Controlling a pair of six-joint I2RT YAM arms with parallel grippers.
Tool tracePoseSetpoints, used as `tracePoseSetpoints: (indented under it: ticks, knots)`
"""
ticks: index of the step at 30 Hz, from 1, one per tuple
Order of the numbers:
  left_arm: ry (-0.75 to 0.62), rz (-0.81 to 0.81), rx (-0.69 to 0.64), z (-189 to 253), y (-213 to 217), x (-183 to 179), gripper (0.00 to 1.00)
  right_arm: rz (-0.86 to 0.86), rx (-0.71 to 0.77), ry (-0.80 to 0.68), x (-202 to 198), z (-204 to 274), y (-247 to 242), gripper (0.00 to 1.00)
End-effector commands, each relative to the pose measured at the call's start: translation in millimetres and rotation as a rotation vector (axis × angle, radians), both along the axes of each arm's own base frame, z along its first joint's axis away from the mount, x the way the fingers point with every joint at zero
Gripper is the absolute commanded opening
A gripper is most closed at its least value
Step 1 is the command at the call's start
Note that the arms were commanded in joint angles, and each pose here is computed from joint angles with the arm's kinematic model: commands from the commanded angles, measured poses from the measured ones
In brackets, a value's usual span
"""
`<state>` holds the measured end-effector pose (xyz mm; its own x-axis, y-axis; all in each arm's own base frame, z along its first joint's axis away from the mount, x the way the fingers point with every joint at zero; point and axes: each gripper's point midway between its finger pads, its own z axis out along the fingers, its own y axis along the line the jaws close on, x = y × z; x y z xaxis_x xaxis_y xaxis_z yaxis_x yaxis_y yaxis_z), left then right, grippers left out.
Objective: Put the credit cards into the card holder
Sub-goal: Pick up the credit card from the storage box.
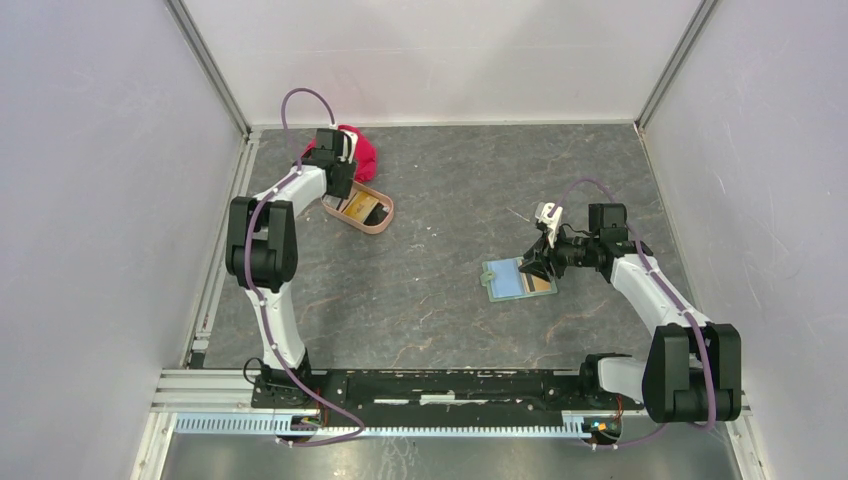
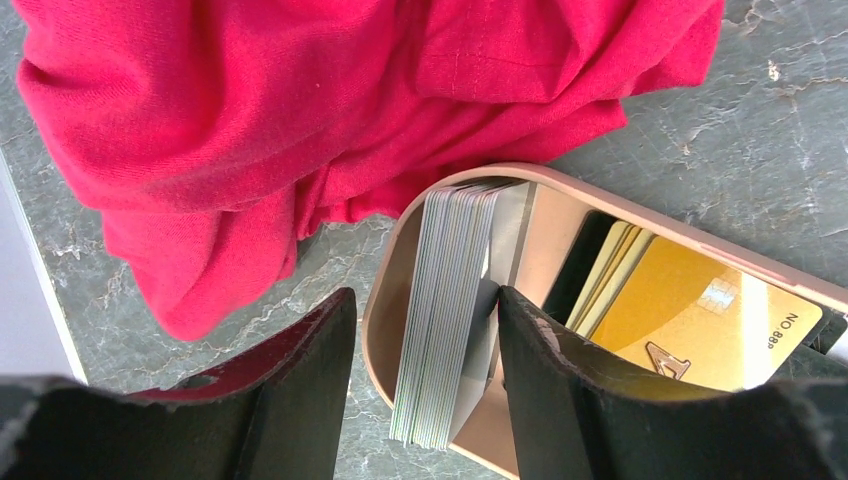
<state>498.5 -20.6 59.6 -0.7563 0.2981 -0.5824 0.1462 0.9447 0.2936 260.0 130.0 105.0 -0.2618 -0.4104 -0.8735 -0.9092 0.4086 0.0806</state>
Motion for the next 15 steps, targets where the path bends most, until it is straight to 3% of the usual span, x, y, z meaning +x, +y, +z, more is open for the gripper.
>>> tracePoseSetpoints:
  ticks: [1, 15]
  knots:
    - [-0.049, 0.015, 0.043, 19, 10, 11, 0.60, 0.025, 0.017, -0.041, 6, 13, 4, 0.45]
    - [-0.133, 0.028, 0.025, 59, 9, 12, 0.55, 0.027, 0.019, -0.042, 6, 14, 4, 0.45]
